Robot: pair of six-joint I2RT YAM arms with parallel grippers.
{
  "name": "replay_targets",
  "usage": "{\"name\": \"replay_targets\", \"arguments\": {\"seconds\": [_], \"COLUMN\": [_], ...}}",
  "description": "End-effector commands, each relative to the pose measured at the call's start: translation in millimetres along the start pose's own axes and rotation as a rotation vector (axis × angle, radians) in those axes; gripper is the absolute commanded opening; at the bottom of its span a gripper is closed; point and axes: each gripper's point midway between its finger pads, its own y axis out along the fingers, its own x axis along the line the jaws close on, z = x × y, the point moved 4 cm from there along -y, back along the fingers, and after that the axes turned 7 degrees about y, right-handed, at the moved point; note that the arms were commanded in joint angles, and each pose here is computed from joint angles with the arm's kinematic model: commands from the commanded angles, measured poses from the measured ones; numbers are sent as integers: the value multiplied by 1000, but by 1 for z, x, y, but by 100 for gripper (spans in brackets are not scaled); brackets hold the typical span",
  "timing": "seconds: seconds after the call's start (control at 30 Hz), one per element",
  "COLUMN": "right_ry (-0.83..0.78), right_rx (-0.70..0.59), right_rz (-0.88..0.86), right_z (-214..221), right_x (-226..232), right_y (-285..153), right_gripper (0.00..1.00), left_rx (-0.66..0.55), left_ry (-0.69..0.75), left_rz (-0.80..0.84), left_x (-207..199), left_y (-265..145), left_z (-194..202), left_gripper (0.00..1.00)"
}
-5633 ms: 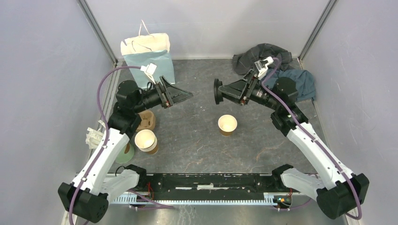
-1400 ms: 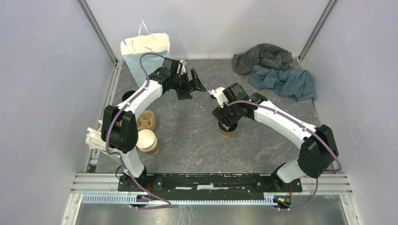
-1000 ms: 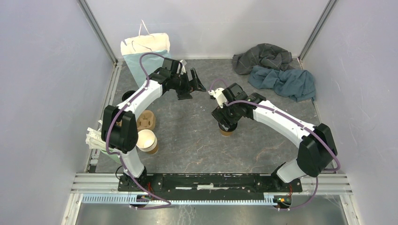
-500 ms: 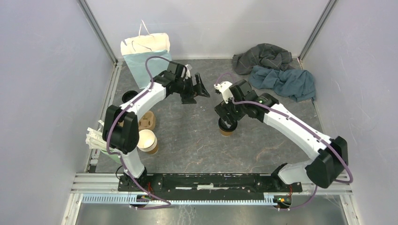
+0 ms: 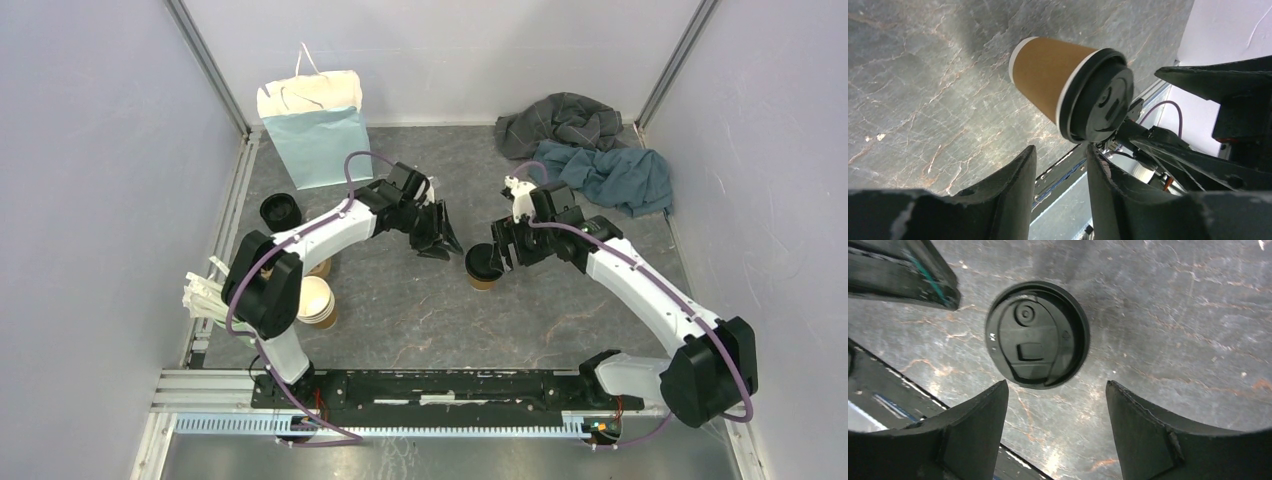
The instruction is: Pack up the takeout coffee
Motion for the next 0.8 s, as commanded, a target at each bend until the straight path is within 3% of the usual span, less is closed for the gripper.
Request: {"name": "replay_targets", "arguments": {"seconds": [0.0,0.27,0.63,0.77], "right_ry": [39,128,133,136], "right_rx": [-96,-93,-58,-59], "right_rz": [-97,-171,-176,-180], "right_z": [-22,-25,-21,-21], "right_x": [12,2,-5,-6], "right_y": [-3,4,16,18], "right_gripper": [76,70,66,65], "left_rx": [1,36,69,75], "left_ry": [-39,-38,-28,-20], "left_rz": [96,127,110,118], "left_x": [-14,-14,-7,-8], "left_y": [-5,8,20,22], "left_z": [4,10,8,7], "left_gripper": [47,46,34,34]}}
